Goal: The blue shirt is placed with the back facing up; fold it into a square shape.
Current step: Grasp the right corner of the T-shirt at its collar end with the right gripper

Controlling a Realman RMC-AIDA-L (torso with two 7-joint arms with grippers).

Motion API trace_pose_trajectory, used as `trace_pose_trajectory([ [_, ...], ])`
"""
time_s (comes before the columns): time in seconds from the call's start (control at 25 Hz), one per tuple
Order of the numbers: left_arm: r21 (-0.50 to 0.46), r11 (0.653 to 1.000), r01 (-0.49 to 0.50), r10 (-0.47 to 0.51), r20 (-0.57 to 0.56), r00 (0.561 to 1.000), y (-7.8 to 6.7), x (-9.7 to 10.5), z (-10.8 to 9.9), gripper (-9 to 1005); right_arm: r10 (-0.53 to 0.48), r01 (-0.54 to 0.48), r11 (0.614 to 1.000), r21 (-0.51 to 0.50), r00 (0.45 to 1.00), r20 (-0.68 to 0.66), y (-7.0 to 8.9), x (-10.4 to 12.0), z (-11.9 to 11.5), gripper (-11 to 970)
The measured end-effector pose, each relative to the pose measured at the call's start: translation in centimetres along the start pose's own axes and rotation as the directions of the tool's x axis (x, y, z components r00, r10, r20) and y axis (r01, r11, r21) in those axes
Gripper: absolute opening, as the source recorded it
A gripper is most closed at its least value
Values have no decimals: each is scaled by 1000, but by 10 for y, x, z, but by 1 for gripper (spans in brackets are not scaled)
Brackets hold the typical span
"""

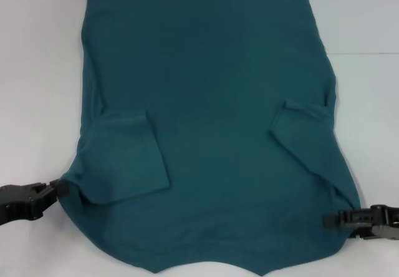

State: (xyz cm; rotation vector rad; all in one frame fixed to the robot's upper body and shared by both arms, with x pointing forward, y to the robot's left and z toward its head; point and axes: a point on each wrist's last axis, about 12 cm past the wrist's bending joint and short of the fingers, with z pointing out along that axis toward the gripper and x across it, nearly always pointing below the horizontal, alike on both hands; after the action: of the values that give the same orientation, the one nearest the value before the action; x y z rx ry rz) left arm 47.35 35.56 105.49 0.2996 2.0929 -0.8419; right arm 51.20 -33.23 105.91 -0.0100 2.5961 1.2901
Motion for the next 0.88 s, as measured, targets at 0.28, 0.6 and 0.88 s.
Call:
trace_pose_trajectory([
  [0.28, 1, 1000, -4, 4, 1, 1000, 0, -2, 1, 24, 32, -31, 999, -17, 998, 57, -4, 2, -6, 869],
  [0.6, 3, 1000, -2, 2, 1, 1000, 0, -1, 2, 24, 72, -65, 996, -64, 991, 112, -10, 14, -13, 854],
  [0.88, 1, 1000, 0, 0, -4, 1000, 0, 0, 3, 24, 91, -81, 994, -79, 985, 145, -16, 24, -21, 841],
])
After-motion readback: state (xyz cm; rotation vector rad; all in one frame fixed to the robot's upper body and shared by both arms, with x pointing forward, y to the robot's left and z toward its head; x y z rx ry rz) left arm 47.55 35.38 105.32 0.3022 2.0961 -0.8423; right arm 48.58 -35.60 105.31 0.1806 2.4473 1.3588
